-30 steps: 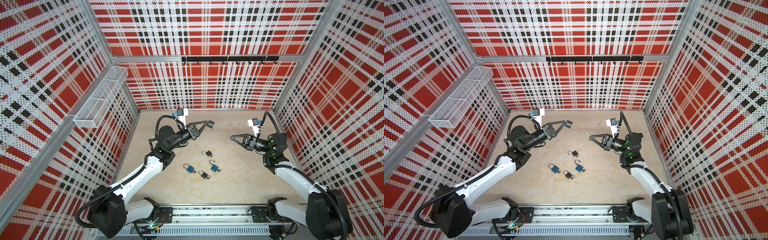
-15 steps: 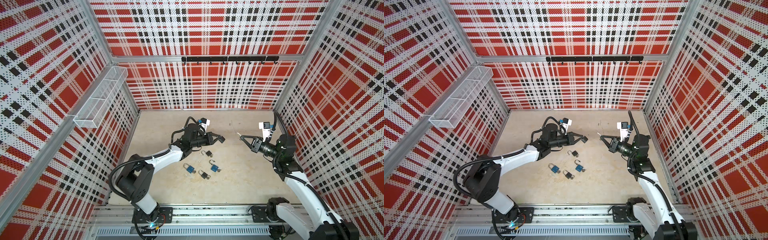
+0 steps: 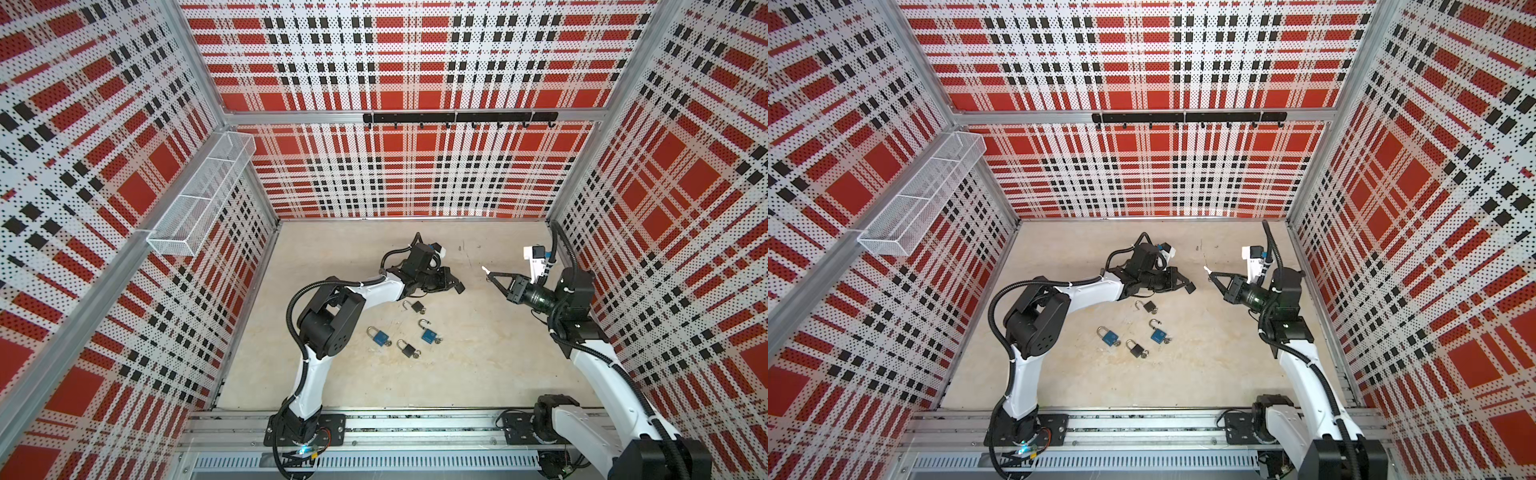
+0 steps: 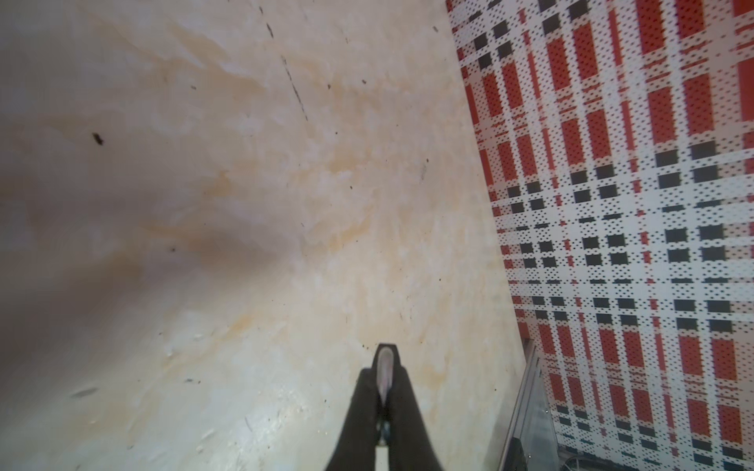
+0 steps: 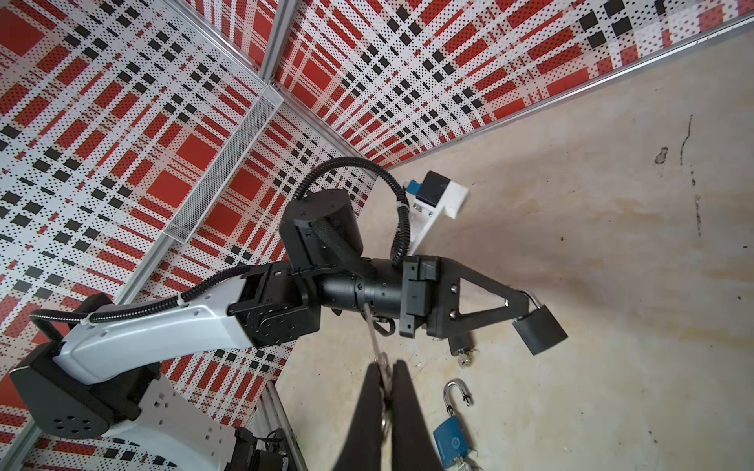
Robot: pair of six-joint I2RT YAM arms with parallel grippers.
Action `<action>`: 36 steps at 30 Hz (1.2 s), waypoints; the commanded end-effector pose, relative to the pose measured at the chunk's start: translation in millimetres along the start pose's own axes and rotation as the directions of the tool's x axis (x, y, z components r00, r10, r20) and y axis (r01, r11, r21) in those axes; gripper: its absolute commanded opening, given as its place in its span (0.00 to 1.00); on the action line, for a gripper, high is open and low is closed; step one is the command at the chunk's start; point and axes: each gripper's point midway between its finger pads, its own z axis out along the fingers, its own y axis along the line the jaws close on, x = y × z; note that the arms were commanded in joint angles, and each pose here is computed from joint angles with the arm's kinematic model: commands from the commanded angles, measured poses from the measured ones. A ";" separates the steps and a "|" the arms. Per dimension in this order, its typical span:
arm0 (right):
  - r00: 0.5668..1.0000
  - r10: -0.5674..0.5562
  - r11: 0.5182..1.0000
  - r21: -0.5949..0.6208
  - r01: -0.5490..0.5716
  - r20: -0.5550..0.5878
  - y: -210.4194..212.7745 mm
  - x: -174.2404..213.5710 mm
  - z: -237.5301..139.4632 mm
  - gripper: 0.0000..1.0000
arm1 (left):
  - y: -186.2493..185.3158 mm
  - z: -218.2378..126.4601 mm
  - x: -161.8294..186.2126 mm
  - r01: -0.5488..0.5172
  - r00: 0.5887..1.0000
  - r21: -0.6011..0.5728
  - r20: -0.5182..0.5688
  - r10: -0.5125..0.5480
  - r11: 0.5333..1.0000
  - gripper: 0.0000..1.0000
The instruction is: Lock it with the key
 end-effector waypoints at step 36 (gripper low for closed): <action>1.000 -0.017 1.000 0.000 0.017 0.015 -4.0 9.7 -3.6 0.00 | 56.1 34.6 0.3 0.087 0.996 -0.178 -0.017 -0.092 0.980 0.21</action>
